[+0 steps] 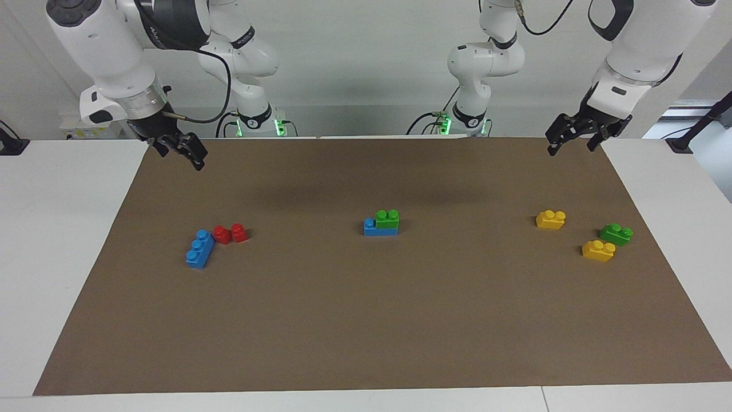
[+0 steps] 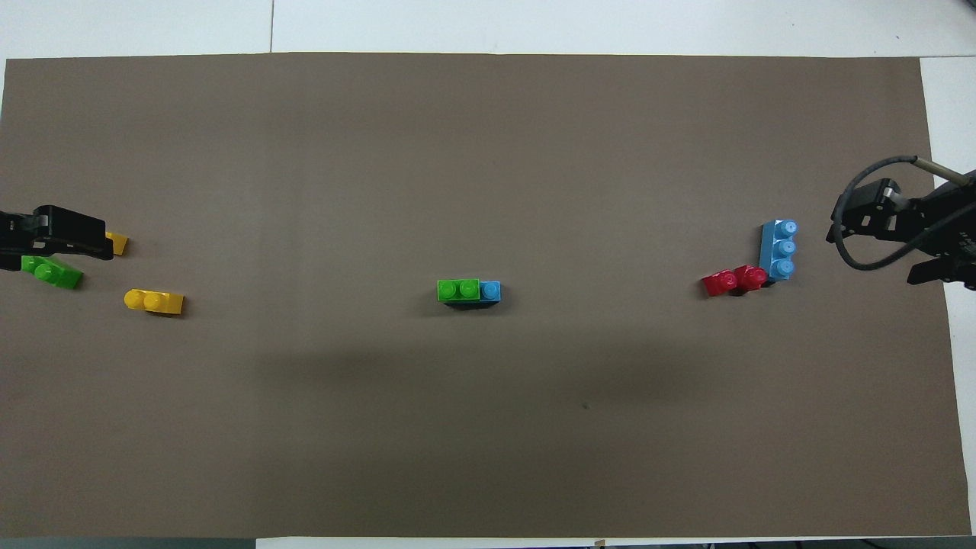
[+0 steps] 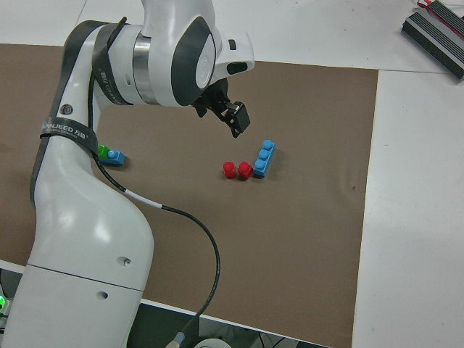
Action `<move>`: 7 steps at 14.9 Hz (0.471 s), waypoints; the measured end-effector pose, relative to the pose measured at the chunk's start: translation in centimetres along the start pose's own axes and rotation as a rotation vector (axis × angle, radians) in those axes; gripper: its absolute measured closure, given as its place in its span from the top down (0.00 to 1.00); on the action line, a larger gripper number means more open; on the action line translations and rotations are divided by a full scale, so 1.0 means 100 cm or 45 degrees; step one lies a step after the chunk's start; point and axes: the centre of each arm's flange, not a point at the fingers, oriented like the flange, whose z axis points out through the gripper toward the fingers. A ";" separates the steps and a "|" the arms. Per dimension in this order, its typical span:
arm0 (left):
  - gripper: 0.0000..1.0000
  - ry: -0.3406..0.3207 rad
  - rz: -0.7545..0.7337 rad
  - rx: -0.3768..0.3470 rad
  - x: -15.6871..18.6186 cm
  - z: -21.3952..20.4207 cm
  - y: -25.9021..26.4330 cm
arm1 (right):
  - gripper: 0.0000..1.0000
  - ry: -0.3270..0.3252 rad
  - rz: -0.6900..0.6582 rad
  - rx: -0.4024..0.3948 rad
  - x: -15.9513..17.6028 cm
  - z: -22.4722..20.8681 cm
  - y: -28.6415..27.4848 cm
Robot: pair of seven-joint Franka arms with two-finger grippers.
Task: Remove green block with left arm and hold with right
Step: 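Move the left gripper while the right gripper moves toward the joined blocks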
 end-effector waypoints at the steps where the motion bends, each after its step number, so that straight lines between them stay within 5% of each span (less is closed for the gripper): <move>1: 1.00 0.000 0.000 0.000 0.000 0.000 0.000 | 1.00 -0.021 0.156 0.038 -0.002 0.000 -0.005; 7: 1.00 0.000 -0.030 0.000 0.000 0.000 -0.001 | 1.00 -0.215 0.761 0.144 -0.019 0.018 -0.035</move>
